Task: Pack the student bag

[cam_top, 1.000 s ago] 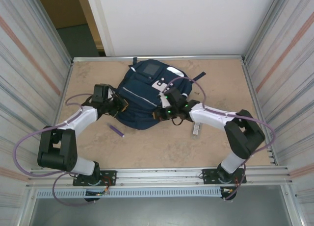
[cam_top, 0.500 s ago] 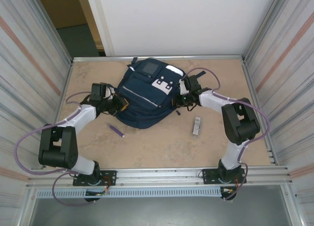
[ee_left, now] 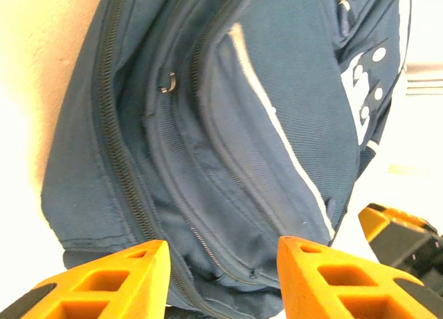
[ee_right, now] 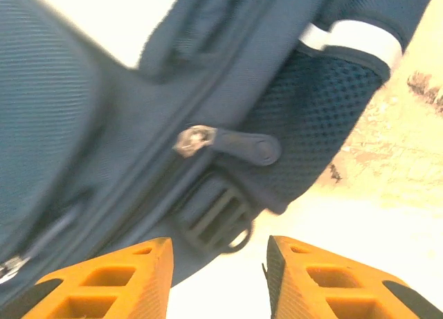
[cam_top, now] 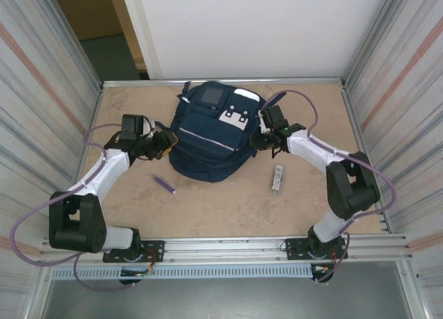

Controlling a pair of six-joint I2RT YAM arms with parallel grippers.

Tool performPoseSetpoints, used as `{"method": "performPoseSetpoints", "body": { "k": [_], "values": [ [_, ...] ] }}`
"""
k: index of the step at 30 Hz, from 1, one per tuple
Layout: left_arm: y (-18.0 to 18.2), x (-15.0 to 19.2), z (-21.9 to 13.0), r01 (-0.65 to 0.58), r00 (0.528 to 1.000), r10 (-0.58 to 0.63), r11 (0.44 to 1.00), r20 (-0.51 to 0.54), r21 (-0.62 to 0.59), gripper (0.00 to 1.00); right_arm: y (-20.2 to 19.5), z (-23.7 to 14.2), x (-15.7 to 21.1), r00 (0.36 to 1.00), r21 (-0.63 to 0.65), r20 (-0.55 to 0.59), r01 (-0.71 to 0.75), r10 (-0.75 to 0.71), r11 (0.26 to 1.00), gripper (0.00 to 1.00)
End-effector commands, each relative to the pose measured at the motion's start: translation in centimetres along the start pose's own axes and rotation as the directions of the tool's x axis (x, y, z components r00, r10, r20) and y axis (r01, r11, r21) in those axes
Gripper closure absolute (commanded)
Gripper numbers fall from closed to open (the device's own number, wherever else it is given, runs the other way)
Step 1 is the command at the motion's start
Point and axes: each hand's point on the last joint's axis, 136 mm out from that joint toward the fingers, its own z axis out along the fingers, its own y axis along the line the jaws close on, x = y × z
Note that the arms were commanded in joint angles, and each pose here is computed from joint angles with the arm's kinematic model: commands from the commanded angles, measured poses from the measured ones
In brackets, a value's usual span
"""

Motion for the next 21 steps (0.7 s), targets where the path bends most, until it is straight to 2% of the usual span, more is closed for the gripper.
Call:
{"method": "performPoseSetpoints", "body": {
  "k": [1, 4, 8, 15, 21],
  "values": [
    [-1.4, -0.5, 0.0, -0.013, 0.999, 0.014, 1.000, 0.029, -0.022, 0.54, -0.3, -3.4, -0.7, 0.991, 0.135, 0.066, 0.103, -0.113, 0.985, 0.56],
    [-2.7, -1.0, 1.3, -0.009, 0.999, 0.010, 1.000, 0.031, -0.028, 0.54, 1.2, -5.5, -1.6, 0.976, 0.100, 0.156, 0.140, -0.155, 0.985, 0.51],
    [-2.7, -1.5, 3.2, 0.008, 0.997, -0.002, 0.997, 0.072, -0.081, 0.52, 3.7, -7.8, -2.3, 0.952, -0.043, 0.254, 0.185, -0.169, 0.982, 0.35],
    [-1.2, -1.0, 6.5, 0.081, 0.994, -0.071, 0.987, 0.080, -0.137, 0.51, 4.3, -8.7, -1.9, 0.948, -0.087, 0.273, 0.191, -0.162, 0.978, 0.35],
    [0.4, -1.0, 7.7, 0.134, 0.983, -0.100, 0.964, 0.155, -0.230, 0.50, 4.3, -7.6, -1.2, 0.955, -0.090, 0.255, 0.176, -0.149, 0.980, 0.35]
  ]
}}
